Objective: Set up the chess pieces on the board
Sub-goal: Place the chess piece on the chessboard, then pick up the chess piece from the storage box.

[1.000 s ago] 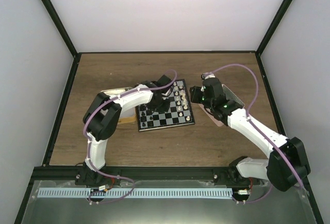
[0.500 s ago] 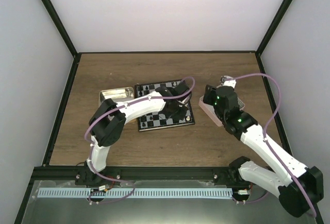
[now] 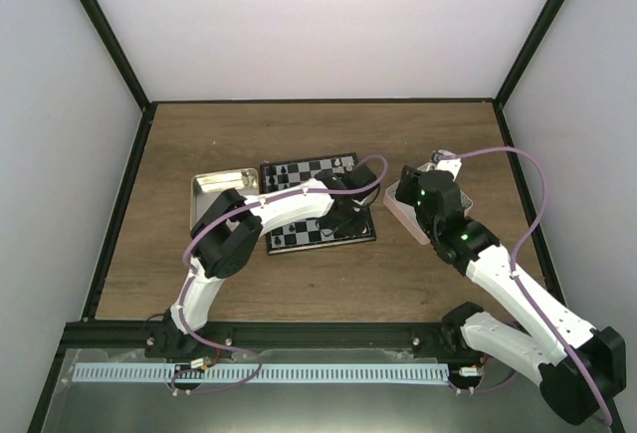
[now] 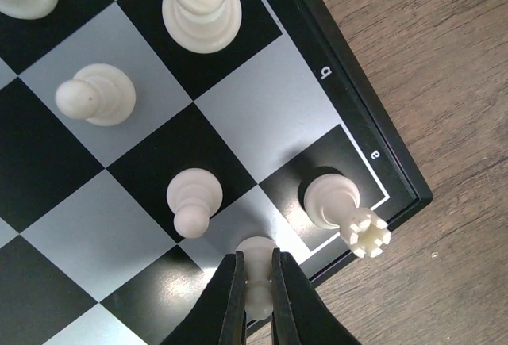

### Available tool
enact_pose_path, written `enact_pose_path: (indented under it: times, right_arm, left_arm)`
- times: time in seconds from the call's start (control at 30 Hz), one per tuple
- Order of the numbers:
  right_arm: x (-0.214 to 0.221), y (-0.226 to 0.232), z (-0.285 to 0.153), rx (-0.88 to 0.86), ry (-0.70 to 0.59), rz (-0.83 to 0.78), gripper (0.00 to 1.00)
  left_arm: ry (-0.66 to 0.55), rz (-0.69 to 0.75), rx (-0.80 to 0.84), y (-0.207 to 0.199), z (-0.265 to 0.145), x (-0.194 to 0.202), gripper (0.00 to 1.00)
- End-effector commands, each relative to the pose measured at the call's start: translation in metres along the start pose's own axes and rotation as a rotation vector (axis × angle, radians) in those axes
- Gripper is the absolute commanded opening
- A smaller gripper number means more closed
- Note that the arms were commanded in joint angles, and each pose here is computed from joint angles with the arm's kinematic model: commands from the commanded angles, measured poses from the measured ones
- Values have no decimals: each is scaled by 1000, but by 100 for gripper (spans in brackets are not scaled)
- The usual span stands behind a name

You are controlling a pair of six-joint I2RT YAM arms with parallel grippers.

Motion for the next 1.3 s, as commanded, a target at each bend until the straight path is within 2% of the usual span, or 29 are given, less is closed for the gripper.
enact_pose_path:
  times: [0.0,0.17,0.4,0.5,0.77,0.9,1.03,1.27]
  right_arm:
    - [0,0,1,10,-14,7,37]
    - [1,0,2,11,-11,2,37]
    - [1,0,2,5,-9,4,37]
    - [1,1,2,2,-6,5,37]
    - [0,1,1,-1,-10,7,37]
    - [0,1,1,-5,-13,13,41]
    - [1,1,2,-14,-3,19,43]
    - [3,2,4,-15,10,11,44]
  left_arm:
    - [-3,-5,-12,-2,1,-3,8]
    - [-1,-6,-8,-3,5,-4,9]
    - [-1,2,-8,-3,-2,-3,21]
    - [-12,7,-2,-4,-10,-4,22]
    - [-71,26,15,-3,-50,-5,30]
    - [-180,21,-39,4,-88,-8,39]
    - [-303,-82,-169,35,-114,-10,46]
    - [-441,-429,-329,135,-135,15,53]
Point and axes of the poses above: each gripper's point midway between its finger pads, its own z axis out along the fingers, its own y axis along the line the jaws close on, x = y × z, the point moved 10 cm from there along -z, back along the fingers, and after that the axes turned 6 degrees about z, right-handed, at the moved point
